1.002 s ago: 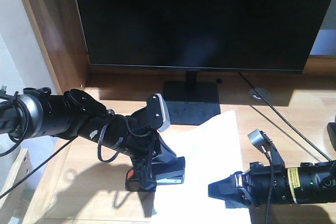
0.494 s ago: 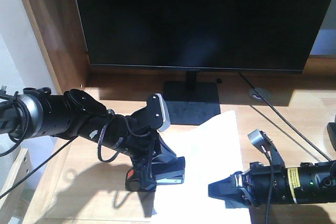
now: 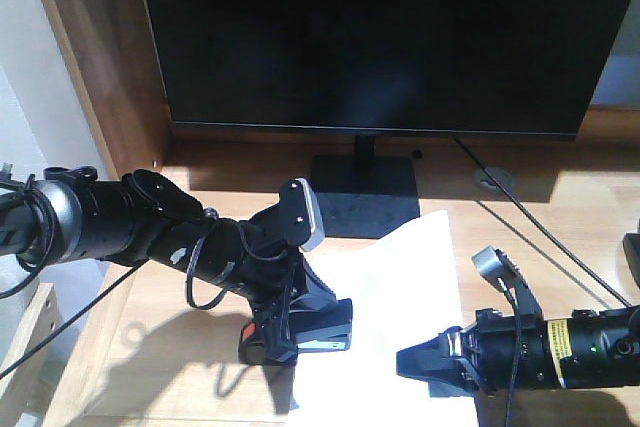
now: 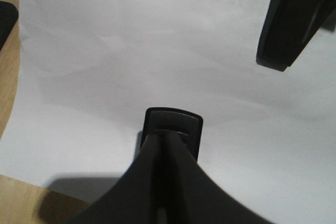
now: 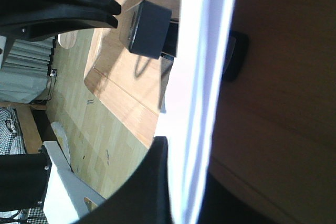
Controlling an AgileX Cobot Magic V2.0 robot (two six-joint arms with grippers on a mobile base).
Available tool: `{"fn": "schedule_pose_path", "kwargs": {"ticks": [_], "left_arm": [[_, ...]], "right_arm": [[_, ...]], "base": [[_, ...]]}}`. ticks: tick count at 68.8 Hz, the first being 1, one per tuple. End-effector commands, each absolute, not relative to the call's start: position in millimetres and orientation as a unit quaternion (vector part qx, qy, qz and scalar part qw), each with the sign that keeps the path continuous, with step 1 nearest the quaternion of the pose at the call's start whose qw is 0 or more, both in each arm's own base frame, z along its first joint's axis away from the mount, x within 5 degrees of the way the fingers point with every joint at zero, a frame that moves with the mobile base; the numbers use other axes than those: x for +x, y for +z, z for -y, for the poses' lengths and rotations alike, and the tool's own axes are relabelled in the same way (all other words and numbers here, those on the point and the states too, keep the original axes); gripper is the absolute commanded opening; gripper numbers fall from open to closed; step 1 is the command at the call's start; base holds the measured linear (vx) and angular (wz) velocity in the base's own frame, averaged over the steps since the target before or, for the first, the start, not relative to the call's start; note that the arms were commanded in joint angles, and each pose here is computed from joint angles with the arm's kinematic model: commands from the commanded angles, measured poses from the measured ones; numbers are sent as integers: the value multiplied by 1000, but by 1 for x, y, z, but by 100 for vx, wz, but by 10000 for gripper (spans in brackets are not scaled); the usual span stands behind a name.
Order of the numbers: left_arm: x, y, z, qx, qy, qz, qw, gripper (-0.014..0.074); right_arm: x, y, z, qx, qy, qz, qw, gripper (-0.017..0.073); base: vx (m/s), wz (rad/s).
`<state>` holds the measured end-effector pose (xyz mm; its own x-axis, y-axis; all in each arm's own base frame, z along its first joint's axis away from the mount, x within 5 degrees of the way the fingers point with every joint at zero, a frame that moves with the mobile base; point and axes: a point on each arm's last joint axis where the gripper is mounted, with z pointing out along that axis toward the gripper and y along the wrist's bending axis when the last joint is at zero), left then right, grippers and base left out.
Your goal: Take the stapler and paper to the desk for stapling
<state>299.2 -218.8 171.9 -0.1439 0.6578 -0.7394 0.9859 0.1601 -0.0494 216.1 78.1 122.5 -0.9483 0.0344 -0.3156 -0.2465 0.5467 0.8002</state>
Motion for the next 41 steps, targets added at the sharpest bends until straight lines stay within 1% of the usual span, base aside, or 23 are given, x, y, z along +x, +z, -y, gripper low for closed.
{"fn": "schedule_pose_path", "kwargs": {"ticks": [1,41], "left_arm": [[298,197,224,575,-299,-689,325,-6],[300,192,225,570,-298,-695,323,-6]], "right_arm": [[220,135,-81,-69,494,-849,172,-2],[220,135,-81,-69,494,-849,172,-2]], "base": [[0,0],[0,0]]}}
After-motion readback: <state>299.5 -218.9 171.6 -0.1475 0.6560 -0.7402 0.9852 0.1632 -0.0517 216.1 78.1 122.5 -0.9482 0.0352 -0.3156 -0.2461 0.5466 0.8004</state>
